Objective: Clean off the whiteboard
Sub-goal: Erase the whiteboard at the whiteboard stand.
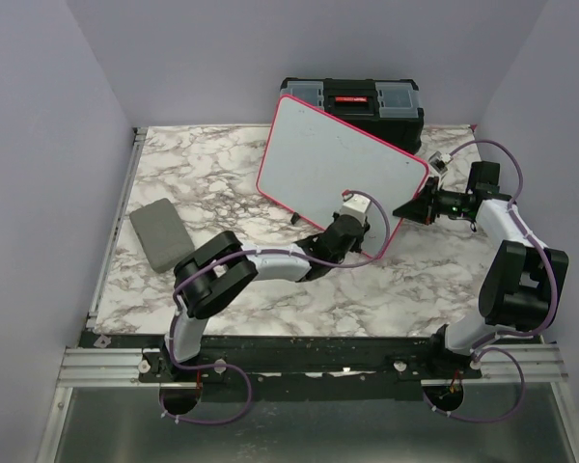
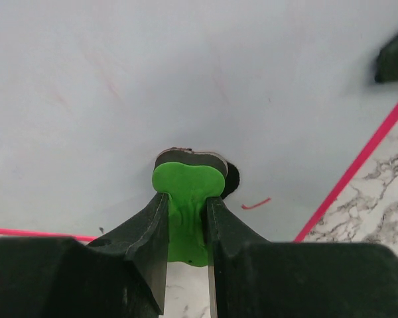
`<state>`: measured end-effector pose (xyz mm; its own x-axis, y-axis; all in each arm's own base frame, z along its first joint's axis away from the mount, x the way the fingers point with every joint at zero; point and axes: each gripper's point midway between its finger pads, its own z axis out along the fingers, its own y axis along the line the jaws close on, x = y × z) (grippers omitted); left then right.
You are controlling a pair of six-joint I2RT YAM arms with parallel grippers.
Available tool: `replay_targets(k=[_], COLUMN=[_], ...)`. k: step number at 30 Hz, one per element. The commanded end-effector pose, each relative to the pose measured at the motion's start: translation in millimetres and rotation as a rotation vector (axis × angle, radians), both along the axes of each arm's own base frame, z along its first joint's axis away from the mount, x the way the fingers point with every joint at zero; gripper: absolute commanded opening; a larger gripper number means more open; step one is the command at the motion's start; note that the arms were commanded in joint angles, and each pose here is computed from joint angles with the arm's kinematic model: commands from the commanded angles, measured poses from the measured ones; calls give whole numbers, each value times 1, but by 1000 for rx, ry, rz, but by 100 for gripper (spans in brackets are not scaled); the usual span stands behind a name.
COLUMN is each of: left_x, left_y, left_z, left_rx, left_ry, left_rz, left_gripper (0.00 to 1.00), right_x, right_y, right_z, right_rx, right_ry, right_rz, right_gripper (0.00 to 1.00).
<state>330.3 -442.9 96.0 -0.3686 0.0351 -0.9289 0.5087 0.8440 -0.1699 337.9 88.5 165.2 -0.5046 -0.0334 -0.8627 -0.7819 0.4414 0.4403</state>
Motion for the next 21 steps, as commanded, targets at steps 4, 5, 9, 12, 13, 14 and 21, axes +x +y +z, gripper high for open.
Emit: replay_targets(k=[4, 5, 9, 12, 13, 14, 21], left_x=[39, 38, 27, 12, 6, 1, -38], left_y=[7, 6, -1, -8, -12, -14, -32], left_z=[59, 56, 32, 10, 5, 0, -24], left_rx=[-68, -67, -65, -61, -64, -62, -52], left_ry=[-87, -81, -25, 22, 33, 42, 93], left_rz=[66, 61, 36, 16, 6, -1, -62], left_gripper=[0, 0, 0, 0, 0, 0, 0], right_x=[-17, -17, -16, -17, -17, -17, -17], right_y=[16, 16, 16, 16, 16, 16, 16], right_z=[21, 21, 21, 21, 21, 21, 22], right_rx=[104, 104, 104, 104, 104, 104, 104], right_ry=[23, 23, 21, 22, 21, 21, 20], right_rz=[71, 71, 70, 71, 71, 71, 73], right_gripper=[1, 1, 1, 1, 1, 1, 1])
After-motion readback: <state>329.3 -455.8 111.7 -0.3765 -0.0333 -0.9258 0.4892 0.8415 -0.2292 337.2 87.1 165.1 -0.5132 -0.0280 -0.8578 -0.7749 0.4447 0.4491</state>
